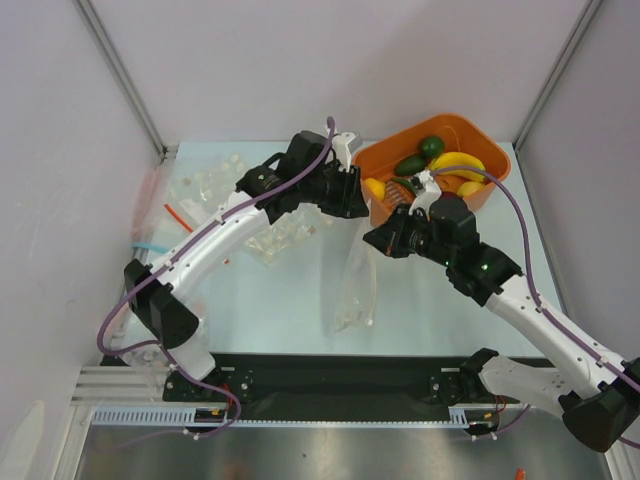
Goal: Place the food in the zip-top bag and seal the zipper
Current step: Open the zipper of the food storage bag at the center of the board.
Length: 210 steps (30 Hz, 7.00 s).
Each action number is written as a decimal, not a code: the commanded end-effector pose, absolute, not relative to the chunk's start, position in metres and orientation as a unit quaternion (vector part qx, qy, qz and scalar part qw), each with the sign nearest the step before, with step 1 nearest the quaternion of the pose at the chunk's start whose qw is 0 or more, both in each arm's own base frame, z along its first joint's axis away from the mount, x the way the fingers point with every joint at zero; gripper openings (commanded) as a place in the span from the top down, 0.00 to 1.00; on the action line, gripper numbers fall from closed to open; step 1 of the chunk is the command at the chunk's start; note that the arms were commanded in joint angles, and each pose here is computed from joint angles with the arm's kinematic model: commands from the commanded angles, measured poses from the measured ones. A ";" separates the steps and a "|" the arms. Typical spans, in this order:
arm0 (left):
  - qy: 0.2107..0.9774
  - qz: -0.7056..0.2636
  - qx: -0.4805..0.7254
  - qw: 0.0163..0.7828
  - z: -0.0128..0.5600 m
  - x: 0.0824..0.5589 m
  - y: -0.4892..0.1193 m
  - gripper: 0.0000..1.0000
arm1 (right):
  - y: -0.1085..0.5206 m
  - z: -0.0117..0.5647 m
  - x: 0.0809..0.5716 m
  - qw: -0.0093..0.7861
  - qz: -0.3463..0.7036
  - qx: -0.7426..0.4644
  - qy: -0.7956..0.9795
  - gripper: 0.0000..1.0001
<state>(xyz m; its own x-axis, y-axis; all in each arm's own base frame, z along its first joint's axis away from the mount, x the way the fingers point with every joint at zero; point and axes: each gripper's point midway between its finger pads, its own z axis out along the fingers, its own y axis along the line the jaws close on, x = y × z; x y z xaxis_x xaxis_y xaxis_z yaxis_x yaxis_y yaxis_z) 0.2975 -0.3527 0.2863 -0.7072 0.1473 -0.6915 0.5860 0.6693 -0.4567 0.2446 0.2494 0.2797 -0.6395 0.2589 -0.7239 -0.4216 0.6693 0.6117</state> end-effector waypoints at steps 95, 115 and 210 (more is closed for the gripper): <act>0.848 -0.299 0.228 0.374 0.317 0.244 -0.358 0.37 | 0.232 0.329 0.278 0.458 0.380 0.028 0.803 1.00; 0.855 -0.249 0.237 0.389 0.304 0.260 -0.354 0.55 | 0.228 0.338 0.267 0.461 0.378 0.018 0.803 1.00; 0.877 -0.039 0.183 0.442 0.329 0.353 -0.241 1.00 | 0.109 0.159 0.320 0.262 0.106 0.112 0.953 0.39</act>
<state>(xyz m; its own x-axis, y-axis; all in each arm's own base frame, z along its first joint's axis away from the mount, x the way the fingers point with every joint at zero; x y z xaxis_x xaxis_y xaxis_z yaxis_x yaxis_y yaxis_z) 0.3560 -0.2424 0.3135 -0.5833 0.2819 -0.7618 0.3508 0.9333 0.0768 0.3576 0.1233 0.1527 -0.8323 0.2674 -0.4856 0.1330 0.9467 0.2933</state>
